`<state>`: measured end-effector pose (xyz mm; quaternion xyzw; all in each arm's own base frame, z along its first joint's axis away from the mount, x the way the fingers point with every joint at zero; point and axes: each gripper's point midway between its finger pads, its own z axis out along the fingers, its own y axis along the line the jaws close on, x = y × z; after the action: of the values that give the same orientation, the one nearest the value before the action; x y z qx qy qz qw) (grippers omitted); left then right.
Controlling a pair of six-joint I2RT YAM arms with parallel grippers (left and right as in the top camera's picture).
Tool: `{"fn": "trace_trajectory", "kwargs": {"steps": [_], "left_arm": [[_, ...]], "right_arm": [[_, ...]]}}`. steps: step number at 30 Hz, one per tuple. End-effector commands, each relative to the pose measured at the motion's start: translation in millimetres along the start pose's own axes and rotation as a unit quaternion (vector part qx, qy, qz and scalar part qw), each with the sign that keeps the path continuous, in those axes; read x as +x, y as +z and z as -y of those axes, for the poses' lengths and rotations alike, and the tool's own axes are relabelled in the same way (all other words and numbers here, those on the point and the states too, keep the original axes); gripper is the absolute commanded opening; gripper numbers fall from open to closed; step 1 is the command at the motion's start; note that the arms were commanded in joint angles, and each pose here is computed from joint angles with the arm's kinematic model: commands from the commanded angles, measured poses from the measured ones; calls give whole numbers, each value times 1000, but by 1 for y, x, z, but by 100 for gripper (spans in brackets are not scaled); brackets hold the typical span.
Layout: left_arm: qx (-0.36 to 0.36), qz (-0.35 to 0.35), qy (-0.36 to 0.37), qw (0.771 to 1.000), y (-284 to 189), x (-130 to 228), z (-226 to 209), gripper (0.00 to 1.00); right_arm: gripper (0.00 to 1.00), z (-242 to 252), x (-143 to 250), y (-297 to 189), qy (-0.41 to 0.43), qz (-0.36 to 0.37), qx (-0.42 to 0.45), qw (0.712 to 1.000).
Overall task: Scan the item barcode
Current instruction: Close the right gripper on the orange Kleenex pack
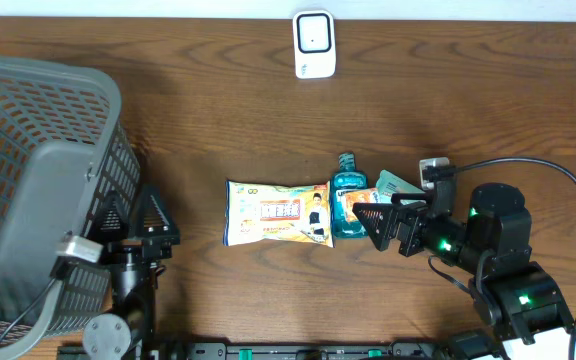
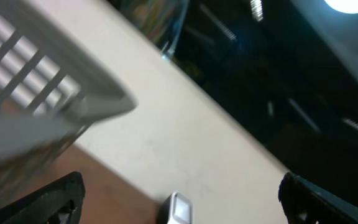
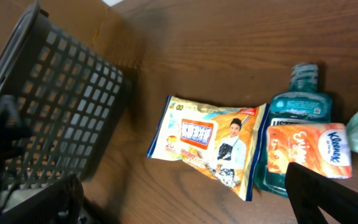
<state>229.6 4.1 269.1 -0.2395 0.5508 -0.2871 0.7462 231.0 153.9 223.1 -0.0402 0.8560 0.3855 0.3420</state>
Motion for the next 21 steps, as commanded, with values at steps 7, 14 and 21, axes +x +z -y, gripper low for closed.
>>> {"fn": "trace_trajectory", "kwargs": {"steps": [7,14,21], "left_arm": [[-34,-28,-11,999,-1,24,-25,99],[-45,-57,-9,997,-3,37,-32,99],[118,-31,162,979,-6,18,37,99]], "right_arm": [[89,41,6,20,105,-23,89,990],[92,76,27,56,121,-95,126,980],[93,84,38,73,115,-130,116,978]]}}
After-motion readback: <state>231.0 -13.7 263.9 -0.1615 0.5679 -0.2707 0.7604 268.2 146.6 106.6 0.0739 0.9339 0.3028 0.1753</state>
